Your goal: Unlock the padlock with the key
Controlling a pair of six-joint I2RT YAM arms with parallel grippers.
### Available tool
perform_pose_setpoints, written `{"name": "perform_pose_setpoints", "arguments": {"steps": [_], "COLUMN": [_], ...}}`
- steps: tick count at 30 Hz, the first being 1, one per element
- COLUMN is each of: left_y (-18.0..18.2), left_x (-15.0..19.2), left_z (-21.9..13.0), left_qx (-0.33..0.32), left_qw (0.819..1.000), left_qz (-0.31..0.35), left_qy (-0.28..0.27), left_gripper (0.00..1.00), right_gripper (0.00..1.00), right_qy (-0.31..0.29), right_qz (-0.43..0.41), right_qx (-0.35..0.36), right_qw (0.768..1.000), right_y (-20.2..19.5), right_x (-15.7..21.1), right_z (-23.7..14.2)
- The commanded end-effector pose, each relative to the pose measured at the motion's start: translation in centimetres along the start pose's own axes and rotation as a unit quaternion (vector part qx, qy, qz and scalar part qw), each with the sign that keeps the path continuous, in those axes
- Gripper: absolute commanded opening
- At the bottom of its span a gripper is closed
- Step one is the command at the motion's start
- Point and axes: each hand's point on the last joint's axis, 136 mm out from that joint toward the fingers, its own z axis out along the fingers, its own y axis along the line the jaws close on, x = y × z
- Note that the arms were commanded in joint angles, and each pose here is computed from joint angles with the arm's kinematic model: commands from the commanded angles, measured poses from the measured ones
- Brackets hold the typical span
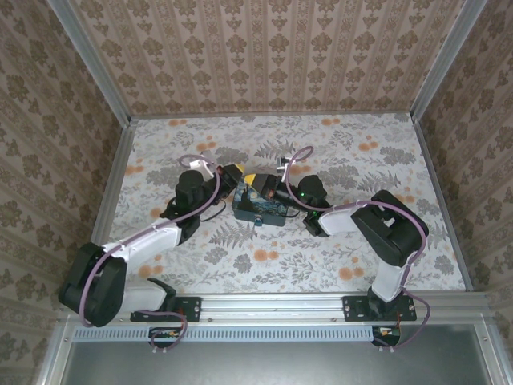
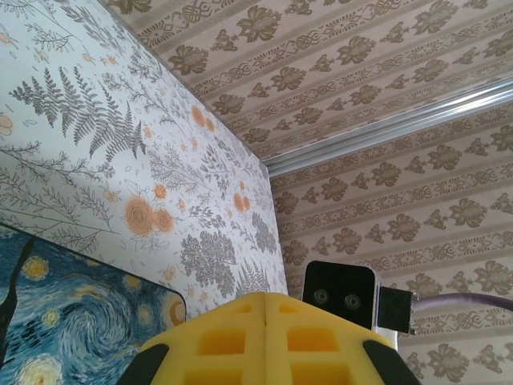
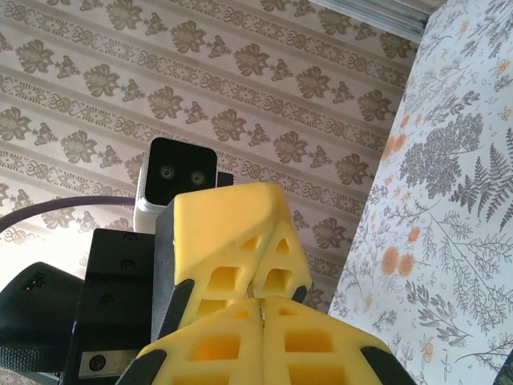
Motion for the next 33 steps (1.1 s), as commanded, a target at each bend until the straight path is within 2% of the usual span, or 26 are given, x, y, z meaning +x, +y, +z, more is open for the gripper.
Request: {"name": "perform_pose_setpoints", "arguments": {"steps": [1,4,5,9,12,16,20,28,33], "left_y": [-0.7,-0.6,-0.5,0.1,0.4,1.0,1.8,4.2,4.9], "left_x": [0.5,0.5,0.6,-0.1,-0.9,-0.8,-0.4,1.3,2.0], "left_z": [-0.6,-0.6,-0.6,-1.5,-3.0,-5.7,-7.8,-9.3,-9.6], "left_qx": [0.011,0.005,0.003,-0.013,-0.036,-0.088,-0.123,-0.169,-0.174], "left_qw": [1.000,1.000,1.000,1.000,0.999,0.994,0.987,0.974,0.971], "left_qz": [0.001,0.002,0.003,0.003,0.020,0.065,0.103,0.140,0.143], "left_qy": [0.002,0.004,0.004,0.000,-0.003,0.007,0.018,0.065,0.079], "left_gripper": [0.00,0.00,0.08,0.50,0.75,0.90,1.00,1.00,1.00], "right_gripper": [0.00,0.00,0.00,0.00,0.00,0.00,0.00,0.00,0.00], "right_qy": [-0.019,-0.017,-0.016,-0.022,-0.029,-0.023,-0.006,0.061,0.070], "right_qz": [-0.008,-0.006,-0.006,-0.006,-0.007,-0.003,-0.001,-0.012,0.001], "right_qx": [-0.017,-0.019,-0.017,-0.003,0.016,0.045,0.063,0.098,0.098], "right_qw": [1.000,1.000,1.000,1.000,0.999,0.999,0.998,0.993,0.993], "right_y": [0.9,0.9,0.9,0.4,-0.5,-1.8,-2.4,-4.2,-5.4], "right_x": [-1.0,-0.9,-0.8,-0.6,-0.3,1.1,3.1,7.1,7.7], "right_z": [0.0,-0.1,-0.1,-1.4,-3.1,-5.6,-8.0,-10.0,-9.6]}}
